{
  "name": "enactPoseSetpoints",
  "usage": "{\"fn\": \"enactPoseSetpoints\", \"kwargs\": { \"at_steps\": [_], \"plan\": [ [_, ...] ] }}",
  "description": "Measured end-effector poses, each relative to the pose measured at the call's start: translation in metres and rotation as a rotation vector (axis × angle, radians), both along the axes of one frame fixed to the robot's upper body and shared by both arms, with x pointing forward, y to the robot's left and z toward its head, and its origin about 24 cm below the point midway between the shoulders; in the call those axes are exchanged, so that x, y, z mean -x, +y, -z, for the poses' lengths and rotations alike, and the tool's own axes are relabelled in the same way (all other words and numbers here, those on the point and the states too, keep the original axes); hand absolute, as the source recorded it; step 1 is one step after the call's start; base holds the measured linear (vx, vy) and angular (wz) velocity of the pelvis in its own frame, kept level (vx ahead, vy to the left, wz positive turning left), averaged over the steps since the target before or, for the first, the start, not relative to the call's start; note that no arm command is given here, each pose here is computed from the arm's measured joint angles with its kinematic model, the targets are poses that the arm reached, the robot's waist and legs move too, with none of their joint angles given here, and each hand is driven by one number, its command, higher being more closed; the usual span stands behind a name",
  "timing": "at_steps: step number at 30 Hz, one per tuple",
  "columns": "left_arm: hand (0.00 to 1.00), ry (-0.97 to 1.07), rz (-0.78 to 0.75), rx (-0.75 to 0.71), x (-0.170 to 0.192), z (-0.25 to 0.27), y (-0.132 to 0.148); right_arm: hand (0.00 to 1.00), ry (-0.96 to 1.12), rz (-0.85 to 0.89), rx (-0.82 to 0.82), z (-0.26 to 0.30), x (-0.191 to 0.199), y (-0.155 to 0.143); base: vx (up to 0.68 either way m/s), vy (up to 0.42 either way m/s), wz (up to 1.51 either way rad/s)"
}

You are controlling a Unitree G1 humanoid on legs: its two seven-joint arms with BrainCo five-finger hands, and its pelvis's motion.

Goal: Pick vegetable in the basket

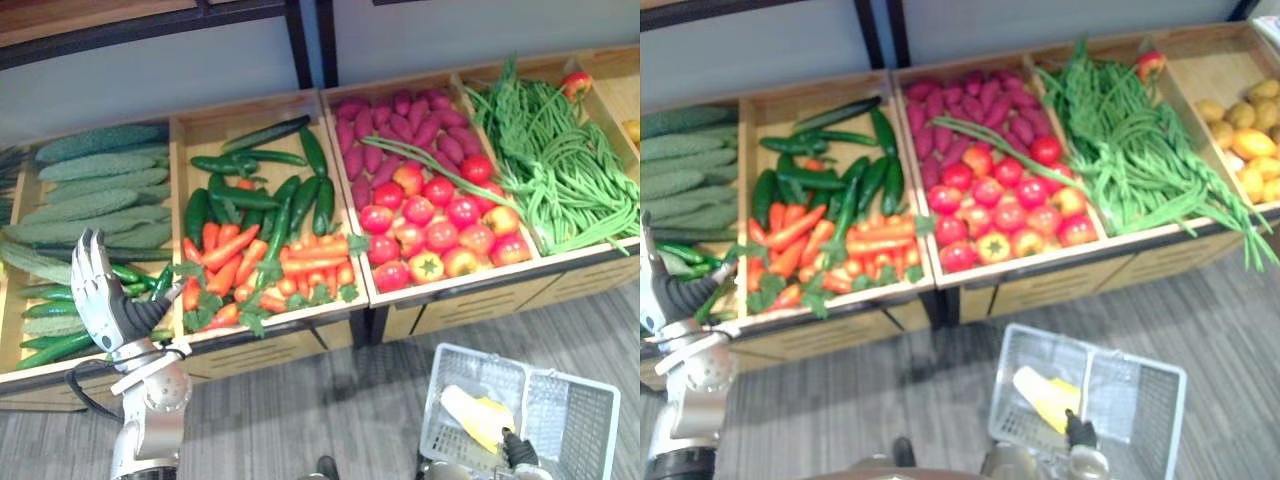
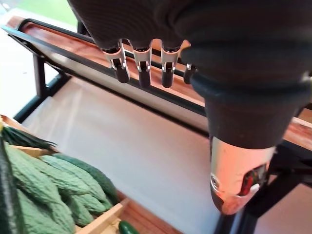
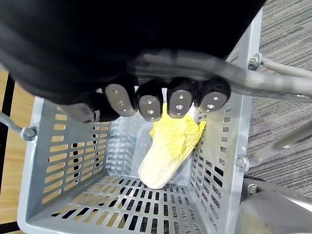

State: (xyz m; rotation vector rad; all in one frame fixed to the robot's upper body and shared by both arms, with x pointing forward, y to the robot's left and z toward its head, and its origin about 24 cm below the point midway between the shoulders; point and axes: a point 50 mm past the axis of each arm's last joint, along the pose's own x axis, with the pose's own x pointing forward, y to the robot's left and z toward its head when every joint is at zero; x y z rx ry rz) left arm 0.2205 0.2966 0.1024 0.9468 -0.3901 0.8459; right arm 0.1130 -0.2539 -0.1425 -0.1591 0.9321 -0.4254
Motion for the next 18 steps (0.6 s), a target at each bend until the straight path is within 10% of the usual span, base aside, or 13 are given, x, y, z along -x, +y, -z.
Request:
{"fn": "enactPoseSetpoints", "kwargs": {
  "at_steps": [18],
  "plan": [
    [0.0,0.32,0.101,-0.08,-0.04,0.03,0.001,1.0,-0.057,-0.079,0.046,-0.01,-0.02,-0.005,-0.07,-0.041,-0.16]
  ]
}}
